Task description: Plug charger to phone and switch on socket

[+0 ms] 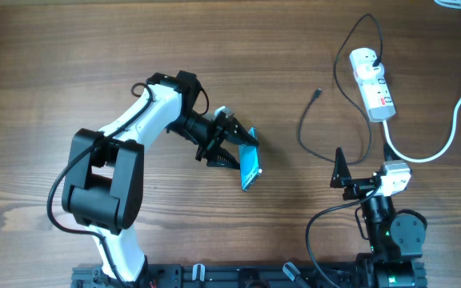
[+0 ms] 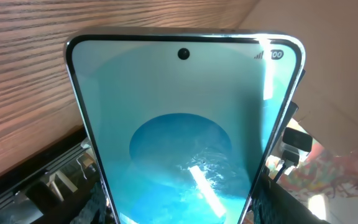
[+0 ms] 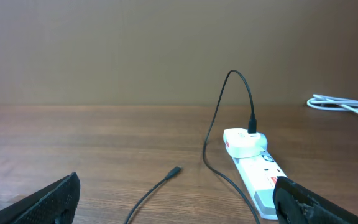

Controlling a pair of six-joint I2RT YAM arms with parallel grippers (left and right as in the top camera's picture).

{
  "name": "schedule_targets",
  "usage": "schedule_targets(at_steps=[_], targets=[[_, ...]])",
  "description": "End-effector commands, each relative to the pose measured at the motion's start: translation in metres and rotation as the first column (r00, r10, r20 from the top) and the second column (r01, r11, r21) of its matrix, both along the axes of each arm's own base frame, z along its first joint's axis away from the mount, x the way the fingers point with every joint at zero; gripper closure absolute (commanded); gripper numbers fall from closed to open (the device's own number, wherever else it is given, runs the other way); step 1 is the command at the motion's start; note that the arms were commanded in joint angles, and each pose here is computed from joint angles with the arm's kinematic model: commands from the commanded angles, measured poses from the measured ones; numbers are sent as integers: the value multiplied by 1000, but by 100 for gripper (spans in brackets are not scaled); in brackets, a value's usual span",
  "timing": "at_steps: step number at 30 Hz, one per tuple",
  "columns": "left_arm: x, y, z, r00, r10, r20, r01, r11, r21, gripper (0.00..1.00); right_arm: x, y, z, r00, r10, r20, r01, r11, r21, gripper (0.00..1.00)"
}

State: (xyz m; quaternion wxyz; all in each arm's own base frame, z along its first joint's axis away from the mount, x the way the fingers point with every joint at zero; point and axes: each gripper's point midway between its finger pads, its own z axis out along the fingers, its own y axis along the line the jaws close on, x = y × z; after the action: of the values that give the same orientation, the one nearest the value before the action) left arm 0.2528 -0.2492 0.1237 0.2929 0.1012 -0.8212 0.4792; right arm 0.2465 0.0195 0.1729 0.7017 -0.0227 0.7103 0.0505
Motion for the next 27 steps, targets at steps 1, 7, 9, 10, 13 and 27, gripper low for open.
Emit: schedule_targets(at_steps=[1,7,9,10,13,27], targets=[[4,-6,15,1000,10,11,-10,998,-62,50,0,-1,3,1000,-9,15,10,1000,-11,0],[-2,-18,14,999,-29,42,32,997,-72,47,0,-1,3,1000,-9,15,10,1000,-10,0],[-5,-22,13,998,-41,41,44,997,-70,47,0,-1,3,1000,-9,15,10,1000,-10,0],[-6,-25,13,998,-46,48,50,996,-72,47,0,-1,3,1000,-9,15,10,1000,-10,0],[-6,-32,12,997,-57,61,61,995,-75,47,0,-1,3,1000,-9,15,10,1000,-11,0],[3,-34,6,990,-56,127,65,996,-62,45,0,-1,3,1000,-9,15,10,1000,-10,0]])
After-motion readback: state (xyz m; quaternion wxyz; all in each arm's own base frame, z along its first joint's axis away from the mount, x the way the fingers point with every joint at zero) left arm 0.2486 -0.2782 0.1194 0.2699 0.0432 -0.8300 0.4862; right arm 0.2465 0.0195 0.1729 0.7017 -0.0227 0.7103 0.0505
